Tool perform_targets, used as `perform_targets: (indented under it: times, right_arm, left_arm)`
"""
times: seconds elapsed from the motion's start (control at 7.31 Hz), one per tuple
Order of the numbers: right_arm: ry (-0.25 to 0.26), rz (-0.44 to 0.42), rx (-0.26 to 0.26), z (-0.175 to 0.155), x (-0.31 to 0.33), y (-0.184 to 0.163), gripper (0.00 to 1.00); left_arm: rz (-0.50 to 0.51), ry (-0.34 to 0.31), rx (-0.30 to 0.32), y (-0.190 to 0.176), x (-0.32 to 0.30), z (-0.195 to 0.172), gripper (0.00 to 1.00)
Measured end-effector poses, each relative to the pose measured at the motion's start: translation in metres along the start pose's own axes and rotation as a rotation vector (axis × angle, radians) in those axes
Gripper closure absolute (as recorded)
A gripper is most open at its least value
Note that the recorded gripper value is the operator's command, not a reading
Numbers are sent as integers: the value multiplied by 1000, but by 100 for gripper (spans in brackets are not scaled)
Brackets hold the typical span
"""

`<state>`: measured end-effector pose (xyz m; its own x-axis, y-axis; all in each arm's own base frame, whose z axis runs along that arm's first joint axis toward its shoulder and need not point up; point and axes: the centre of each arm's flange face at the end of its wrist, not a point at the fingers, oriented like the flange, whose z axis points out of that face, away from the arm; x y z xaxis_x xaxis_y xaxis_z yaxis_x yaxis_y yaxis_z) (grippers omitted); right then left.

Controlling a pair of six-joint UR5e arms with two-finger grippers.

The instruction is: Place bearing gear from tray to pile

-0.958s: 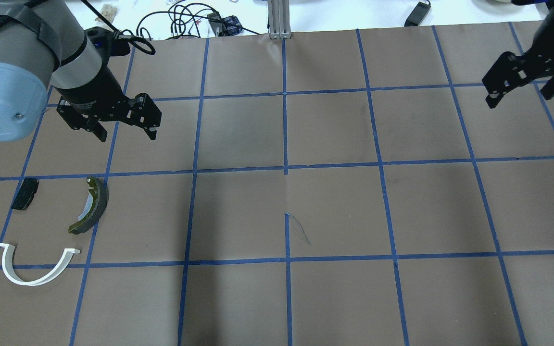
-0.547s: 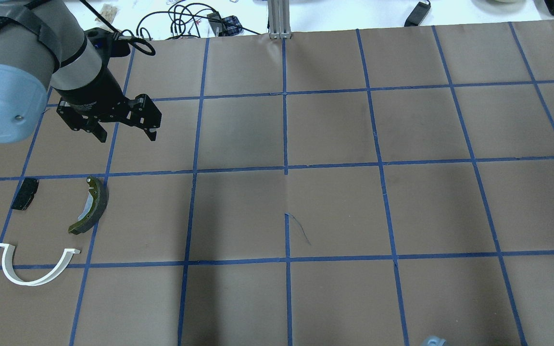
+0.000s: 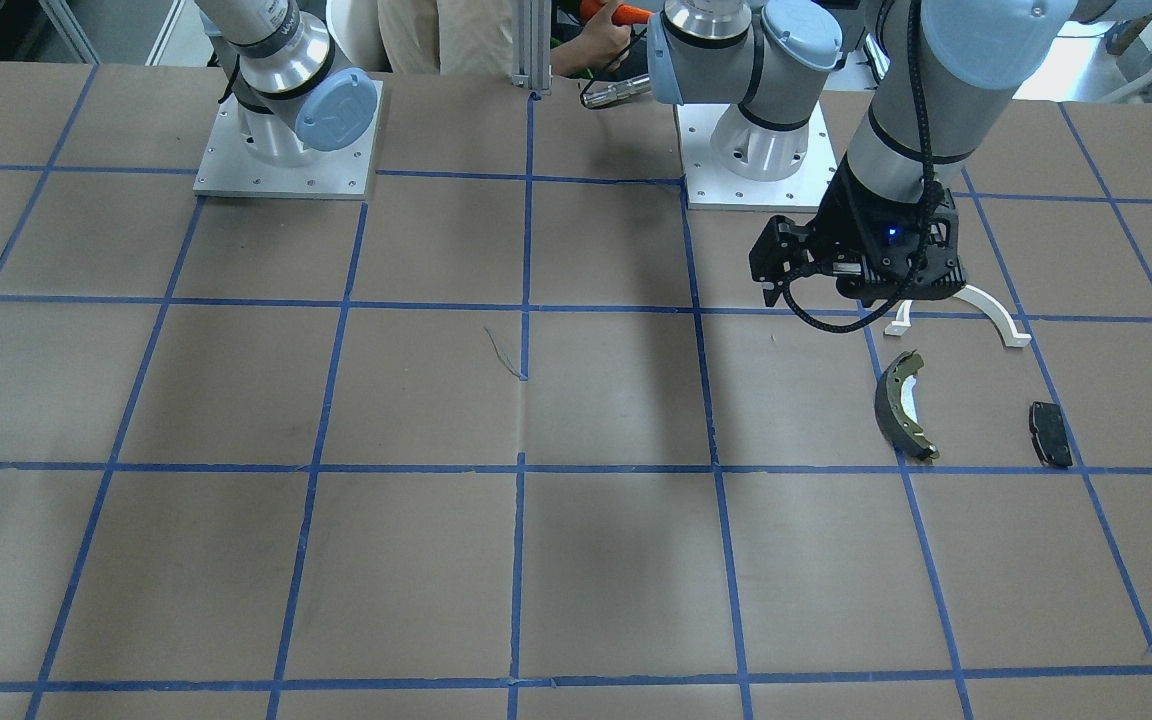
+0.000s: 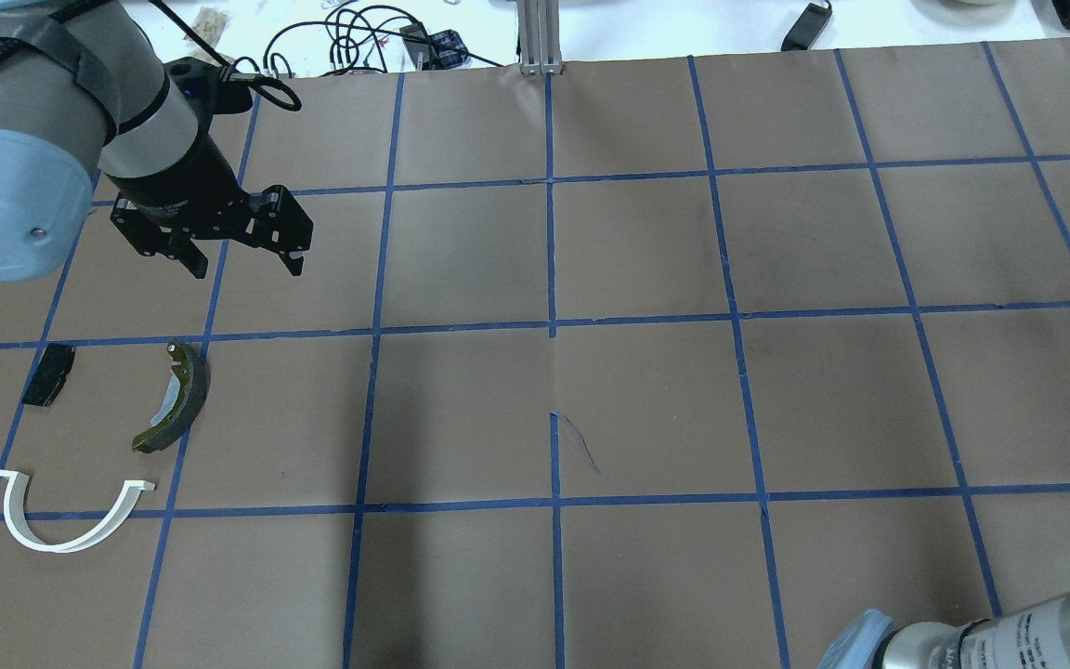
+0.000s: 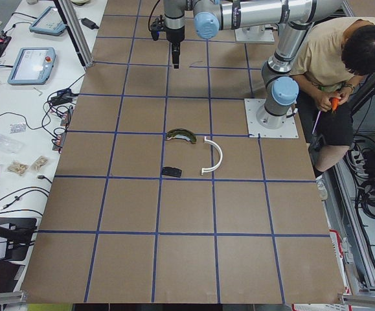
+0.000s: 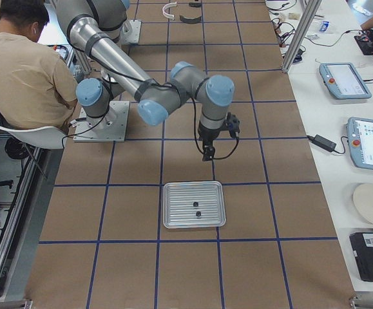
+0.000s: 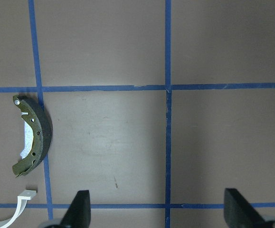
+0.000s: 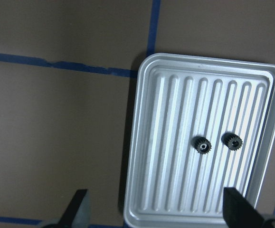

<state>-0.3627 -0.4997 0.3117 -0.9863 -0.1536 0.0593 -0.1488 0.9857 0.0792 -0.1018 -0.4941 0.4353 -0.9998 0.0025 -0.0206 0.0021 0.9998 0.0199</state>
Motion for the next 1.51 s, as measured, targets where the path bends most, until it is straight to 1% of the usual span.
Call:
perform_targets:
  times: [0.27,0.41,0.55,0.82,1.37,1.51]
  right_arm:
    - [-7,2,0,60,36,9,11]
    - [-13,-9,-3,85,49,13,17]
    - [-19,-26,-6,99,55,16,26]
    - [-27,-33,-12,109,57,20,37]
    - [-16,-25,-6,122,62,17,37]
    - [-12,-25,-6,126,63,17,40]
  left_arm:
    - [0,0,0,0,0,0,0]
    - [0,0,0,0,0,0,0]
    - [0,0,0,0,0,0,0]
    - [0,0,0,1,0,0,0]
    - [0,0,2,1,0,-1,0]
    - [0,0,2,1,0,-1,0]
